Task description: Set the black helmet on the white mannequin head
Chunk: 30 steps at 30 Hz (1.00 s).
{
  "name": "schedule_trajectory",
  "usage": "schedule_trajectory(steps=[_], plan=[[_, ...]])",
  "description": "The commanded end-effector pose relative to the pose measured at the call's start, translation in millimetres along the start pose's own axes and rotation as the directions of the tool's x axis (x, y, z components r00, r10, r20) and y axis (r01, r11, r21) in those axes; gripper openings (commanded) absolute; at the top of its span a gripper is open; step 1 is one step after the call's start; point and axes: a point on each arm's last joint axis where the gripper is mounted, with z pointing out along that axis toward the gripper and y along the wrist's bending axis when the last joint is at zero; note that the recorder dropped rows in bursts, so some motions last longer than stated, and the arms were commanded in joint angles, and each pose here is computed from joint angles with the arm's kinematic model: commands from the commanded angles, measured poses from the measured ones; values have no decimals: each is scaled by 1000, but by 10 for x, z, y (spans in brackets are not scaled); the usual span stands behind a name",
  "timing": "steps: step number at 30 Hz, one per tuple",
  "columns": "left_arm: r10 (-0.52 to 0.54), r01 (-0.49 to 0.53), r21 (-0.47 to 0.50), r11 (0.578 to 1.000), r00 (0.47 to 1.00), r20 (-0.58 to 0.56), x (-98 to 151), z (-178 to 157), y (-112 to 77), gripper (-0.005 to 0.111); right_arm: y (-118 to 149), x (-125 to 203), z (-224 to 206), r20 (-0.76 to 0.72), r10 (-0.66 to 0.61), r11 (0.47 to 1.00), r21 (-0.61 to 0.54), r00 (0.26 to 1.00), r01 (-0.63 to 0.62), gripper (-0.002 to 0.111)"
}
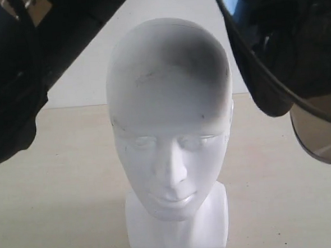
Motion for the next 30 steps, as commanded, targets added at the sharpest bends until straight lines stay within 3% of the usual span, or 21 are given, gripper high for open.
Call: schedule_trajectory(steps=[1, 8, 15, 24, 30], plan=[[-51, 47, 41, 998, 994, 100, -40, -129, -19, 4, 19, -45, 195, -53, -7, 999, -33, 999, 5, 0], [-70, 75, -25, 997, 984, 164, -63, -280, 109, 4, 56, -95, 210, -81, -4, 999, -55, 997, -1, 0], [-36, 47, -51, 998, 979, 203, -158, -485, 9, 4, 107, -71, 211, -110, 39, 993, -107, 993, -50, 0], [-28, 65, -133, 989, 964, 264, -123, -697, 119, 4, 131, 122, 515, -244, 2, 973, -224, 970, -58, 0], [-34, 81, -169, 982, 964, 265, -80, -787, 177, 4, 115, 232, 654, -321, 21, 965, -242, 947, -104, 0]])
